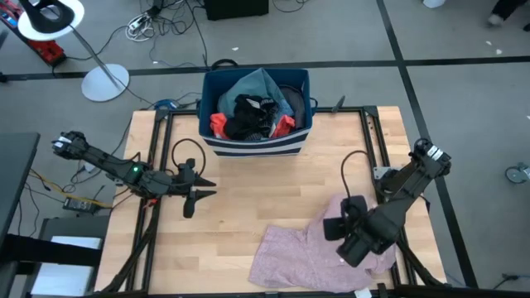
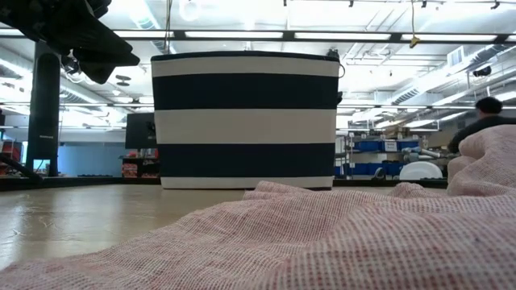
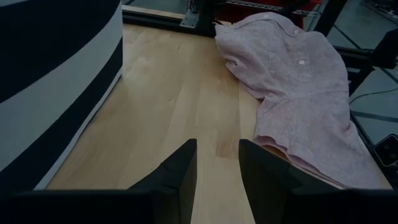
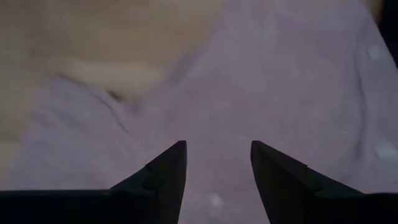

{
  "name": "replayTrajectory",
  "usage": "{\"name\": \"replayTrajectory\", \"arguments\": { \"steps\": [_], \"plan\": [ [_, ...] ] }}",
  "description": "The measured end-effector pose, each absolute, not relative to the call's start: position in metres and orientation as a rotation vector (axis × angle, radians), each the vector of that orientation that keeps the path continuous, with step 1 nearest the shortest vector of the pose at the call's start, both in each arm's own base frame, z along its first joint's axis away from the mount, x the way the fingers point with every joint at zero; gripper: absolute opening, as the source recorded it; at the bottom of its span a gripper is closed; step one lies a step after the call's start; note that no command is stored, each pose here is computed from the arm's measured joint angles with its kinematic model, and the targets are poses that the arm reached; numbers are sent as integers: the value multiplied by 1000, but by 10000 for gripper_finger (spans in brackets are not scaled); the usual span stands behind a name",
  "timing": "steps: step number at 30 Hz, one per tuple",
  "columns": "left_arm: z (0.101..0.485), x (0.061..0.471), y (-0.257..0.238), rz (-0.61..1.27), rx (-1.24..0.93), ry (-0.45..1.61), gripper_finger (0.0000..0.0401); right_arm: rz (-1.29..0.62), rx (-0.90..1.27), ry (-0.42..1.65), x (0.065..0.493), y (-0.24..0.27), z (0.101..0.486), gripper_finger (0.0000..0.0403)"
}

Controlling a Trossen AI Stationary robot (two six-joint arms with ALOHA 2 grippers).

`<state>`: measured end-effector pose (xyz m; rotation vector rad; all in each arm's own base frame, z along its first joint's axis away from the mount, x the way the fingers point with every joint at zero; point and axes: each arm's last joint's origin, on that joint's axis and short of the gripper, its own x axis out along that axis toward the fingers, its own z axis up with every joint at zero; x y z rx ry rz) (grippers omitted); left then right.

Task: Sort clothes
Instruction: Put the pink polo shirt into the blue bin

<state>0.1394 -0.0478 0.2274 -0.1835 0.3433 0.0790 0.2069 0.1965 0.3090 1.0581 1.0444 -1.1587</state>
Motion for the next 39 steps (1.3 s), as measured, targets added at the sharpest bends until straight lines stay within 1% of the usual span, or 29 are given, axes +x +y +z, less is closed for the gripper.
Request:
{"name": "replayTrajectory", "arguments": {
  "steps": [5,10,17,20,26,29,34,39],
  "plan": [
    [227,139,-48,72,-185,345,124,-1189,1015,1102,200,199,299,175],
    [227,139,-49,39,-190,357,124,-1163,976,1152,189,209,292,172],
    [226,139,-49,38,-188,362,124,-1120,956,1166,189,212,282,172],
    [226,139,-49,38,-188,362,124,-1006,851,1227,192,211,275,173],
    [226,139,-49,38,-188,362,124,-614,542,1452,201,210,266,172],
    [227,139,-49,25,-192,362,124,-472,384,1525,203,205,262,172],
    [227,139,-50,5,-196,366,124,-348,204,1617,203,195,246,172],
    [227,139,-50,4,-197,363,124,-229,73,1652,200,190,223,184]
  ]
}}
